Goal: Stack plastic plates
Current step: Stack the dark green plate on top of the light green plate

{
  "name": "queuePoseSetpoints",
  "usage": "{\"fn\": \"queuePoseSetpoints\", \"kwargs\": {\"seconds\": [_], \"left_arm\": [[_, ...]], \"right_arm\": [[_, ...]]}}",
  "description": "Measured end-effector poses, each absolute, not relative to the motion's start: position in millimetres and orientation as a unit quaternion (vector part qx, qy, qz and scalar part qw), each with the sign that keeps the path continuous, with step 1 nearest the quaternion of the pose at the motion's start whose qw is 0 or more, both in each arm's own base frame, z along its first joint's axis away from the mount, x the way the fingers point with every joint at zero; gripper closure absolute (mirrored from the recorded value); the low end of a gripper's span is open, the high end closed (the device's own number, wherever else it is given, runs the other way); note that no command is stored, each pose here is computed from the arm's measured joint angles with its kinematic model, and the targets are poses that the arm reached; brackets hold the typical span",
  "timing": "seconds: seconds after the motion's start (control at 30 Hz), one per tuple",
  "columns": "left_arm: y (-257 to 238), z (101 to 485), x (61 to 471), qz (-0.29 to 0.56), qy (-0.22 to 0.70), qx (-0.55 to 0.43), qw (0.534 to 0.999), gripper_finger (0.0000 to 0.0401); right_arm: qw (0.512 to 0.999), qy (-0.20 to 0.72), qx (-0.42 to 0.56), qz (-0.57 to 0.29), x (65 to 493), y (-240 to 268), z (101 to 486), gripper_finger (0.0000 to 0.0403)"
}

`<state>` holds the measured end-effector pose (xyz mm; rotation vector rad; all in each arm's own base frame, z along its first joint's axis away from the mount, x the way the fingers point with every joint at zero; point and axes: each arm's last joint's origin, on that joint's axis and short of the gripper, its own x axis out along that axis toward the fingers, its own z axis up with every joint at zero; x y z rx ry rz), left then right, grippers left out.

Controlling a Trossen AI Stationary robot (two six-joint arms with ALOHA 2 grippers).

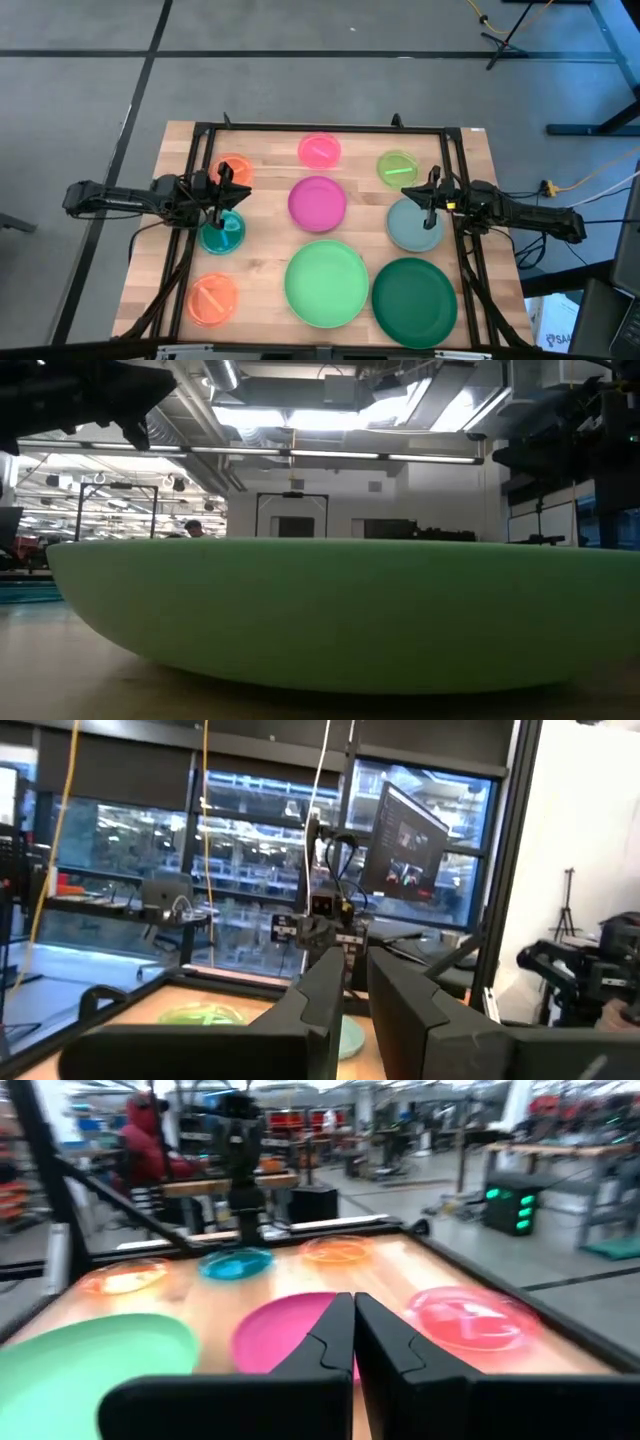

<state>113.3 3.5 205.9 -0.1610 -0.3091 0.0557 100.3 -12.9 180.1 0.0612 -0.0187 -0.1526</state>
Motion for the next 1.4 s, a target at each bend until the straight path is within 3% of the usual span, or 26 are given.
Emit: {"fn": "queuePoseSetpoints", "kwargs": {"seconds": [0.57,0.97,1.4], "left_arm": [[-16,227,159,-0.075,-0.109,-0.062,0.989,0.0358],[-18,231,180,-0.074,-0.079,-0.061,0.992,0.0358],[-28,229,183,-0.076,-0.081,-0.069,0.991,0.0358]], "right_arm": [[0.997,0.033,0.049,0.057,130,14,217,0.0398],[0.982,0.154,0.002,0.112,144,63,240,0.0398],[0.949,0.238,0.013,0.204,153,97,229,0.0398]]}}
